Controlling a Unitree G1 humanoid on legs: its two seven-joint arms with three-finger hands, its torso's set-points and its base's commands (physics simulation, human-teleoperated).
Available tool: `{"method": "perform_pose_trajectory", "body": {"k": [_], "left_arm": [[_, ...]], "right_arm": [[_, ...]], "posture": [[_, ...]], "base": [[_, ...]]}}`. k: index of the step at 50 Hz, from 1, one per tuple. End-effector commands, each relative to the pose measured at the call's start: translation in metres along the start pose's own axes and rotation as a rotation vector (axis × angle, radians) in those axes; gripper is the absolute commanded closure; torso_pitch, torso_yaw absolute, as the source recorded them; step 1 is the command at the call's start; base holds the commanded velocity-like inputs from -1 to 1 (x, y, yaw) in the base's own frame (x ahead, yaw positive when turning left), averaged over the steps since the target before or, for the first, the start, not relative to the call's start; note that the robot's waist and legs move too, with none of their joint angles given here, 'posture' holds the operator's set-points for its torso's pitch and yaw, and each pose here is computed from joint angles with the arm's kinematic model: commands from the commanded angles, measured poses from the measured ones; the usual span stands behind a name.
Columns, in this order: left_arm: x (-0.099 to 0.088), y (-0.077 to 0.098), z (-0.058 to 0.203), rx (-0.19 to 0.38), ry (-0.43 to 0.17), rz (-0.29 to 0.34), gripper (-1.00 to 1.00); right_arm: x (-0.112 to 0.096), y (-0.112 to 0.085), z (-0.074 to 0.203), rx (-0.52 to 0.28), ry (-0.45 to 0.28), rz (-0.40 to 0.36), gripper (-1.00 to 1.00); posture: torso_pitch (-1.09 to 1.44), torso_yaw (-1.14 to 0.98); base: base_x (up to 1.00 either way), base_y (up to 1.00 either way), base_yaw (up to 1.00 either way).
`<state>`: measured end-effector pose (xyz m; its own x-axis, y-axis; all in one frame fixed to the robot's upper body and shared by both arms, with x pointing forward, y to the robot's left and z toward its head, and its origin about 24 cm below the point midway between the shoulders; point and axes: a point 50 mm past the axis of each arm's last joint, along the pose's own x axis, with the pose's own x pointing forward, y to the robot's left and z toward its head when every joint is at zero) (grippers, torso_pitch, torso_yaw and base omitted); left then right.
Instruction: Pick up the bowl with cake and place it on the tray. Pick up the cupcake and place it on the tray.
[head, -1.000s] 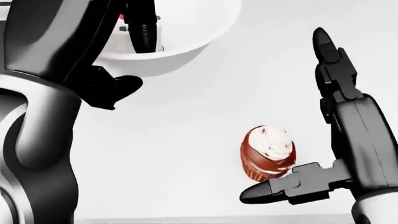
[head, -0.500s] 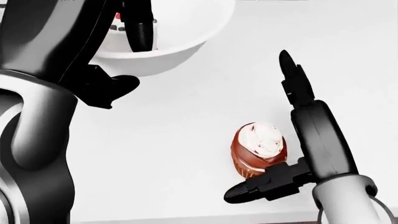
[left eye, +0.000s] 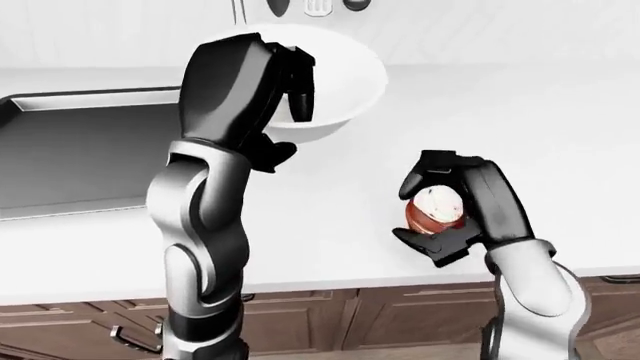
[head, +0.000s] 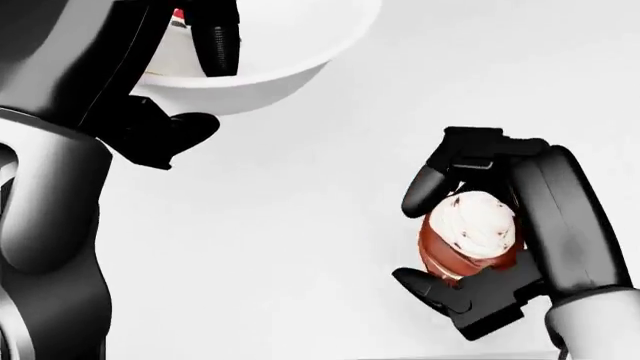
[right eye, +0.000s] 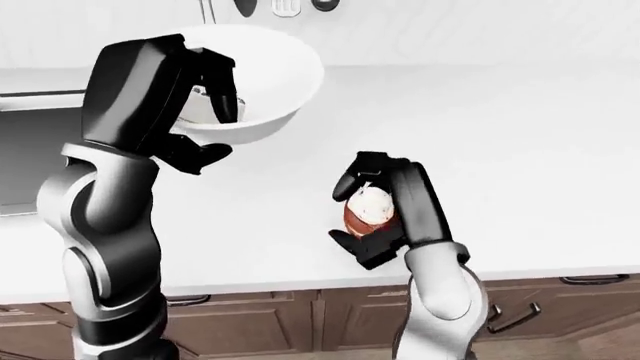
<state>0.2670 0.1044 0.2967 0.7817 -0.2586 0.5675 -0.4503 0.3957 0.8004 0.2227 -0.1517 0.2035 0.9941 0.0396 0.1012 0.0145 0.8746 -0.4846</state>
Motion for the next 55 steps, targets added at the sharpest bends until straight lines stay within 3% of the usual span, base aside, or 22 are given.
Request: {"method": "perform_pose_trajectory", "body": {"k": [1, 15, 41, 55], "left_arm": [[0.001, 0.022, 0.009, 0.017, -0.045, 0.106, 1.00], [-0.001, 0.040, 0.006, 0.014, -0.033, 0.133, 1.00], [-0.003, 0.046, 0.002, 0.011, -0.022, 0.150, 1.00], [-0.003, 0.052, 0.002, 0.013, -0.020, 0.160, 1.00]], "right_arm": [[-0.005, -0.009, 0.013, -0.011, -0.058, -0.036, 1.00], [-0.015, -0.046, 0.041, 0.033, -0.135, -0.160, 1.00], [-0.016, -0.048, 0.040, 0.046, -0.144, -0.173, 1.00], [-0.017, -0.048, 0.043, 0.053, -0.149, -0.174, 1.00]], "posture": [[0.00, 0.00], [0.00, 0.00], [0.00, 0.00], [0.00, 0.00]], "base": [[0.00, 0.00, 0.00], [0.00, 0.00, 0.00], [-0.01, 0.26, 0.00], [-0.52, 0.44, 0.00]]}}
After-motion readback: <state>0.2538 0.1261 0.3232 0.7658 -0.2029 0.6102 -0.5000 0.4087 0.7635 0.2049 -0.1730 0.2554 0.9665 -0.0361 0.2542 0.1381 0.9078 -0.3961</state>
